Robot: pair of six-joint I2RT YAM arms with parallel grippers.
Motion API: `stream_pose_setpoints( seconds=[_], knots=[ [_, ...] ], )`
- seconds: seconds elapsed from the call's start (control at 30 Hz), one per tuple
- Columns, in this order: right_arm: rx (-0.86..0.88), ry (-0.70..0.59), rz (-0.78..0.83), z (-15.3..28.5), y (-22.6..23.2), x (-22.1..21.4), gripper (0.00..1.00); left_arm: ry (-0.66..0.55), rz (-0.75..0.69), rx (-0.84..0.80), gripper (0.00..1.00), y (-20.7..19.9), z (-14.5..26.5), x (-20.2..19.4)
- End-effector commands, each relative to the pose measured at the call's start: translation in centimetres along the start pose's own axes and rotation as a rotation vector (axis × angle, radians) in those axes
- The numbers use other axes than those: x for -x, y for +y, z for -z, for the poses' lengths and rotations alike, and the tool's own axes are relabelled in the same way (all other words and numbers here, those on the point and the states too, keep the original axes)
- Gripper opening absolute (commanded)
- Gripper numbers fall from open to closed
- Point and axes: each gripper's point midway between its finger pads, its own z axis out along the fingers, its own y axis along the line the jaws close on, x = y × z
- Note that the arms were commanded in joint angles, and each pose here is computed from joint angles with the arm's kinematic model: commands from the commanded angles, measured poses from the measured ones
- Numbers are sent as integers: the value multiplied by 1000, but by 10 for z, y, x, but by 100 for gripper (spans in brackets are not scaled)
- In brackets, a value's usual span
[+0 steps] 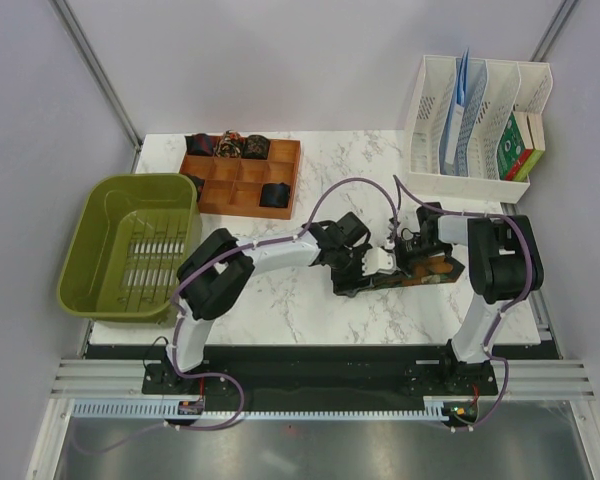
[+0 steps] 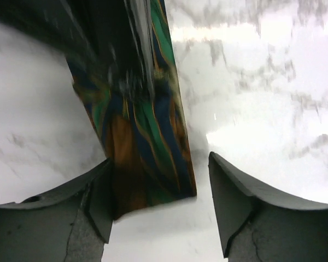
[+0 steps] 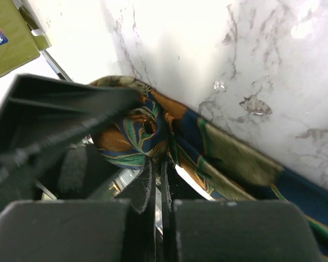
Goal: Roll the ties
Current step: Roll the tie at the center of the board.
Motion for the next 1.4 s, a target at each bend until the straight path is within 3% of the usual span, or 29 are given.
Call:
stream_pose_setpoints(
  seconds=[0.0,0.23,0.63,0.77,1.0,1.17,1.37],
  knots=[
    [-187,-24,38,-6,-46,8,0,-44,79,29,75,1,47,-10],
    [-206,-11,34,-19,-51,8,0,-89,123,70,80,4,54,-19],
    [-189,-4,3,-32,-45,-1,0,-109,269,64,85,16,24,-14],
    [-185,-11,-41,-37,-47,-3,0,-103,281,49,79,15,24,-18],
    [-158,-1,-69,-50,-43,-3,0,-176,275,20,51,13,44,0],
    [-137,28,-50,-62,-31,-6,0,-221,197,19,50,14,56,21],
    [-128,37,-31,-69,-23,-6,0,-196,144,-11,51,15,37,33]
  ],
)
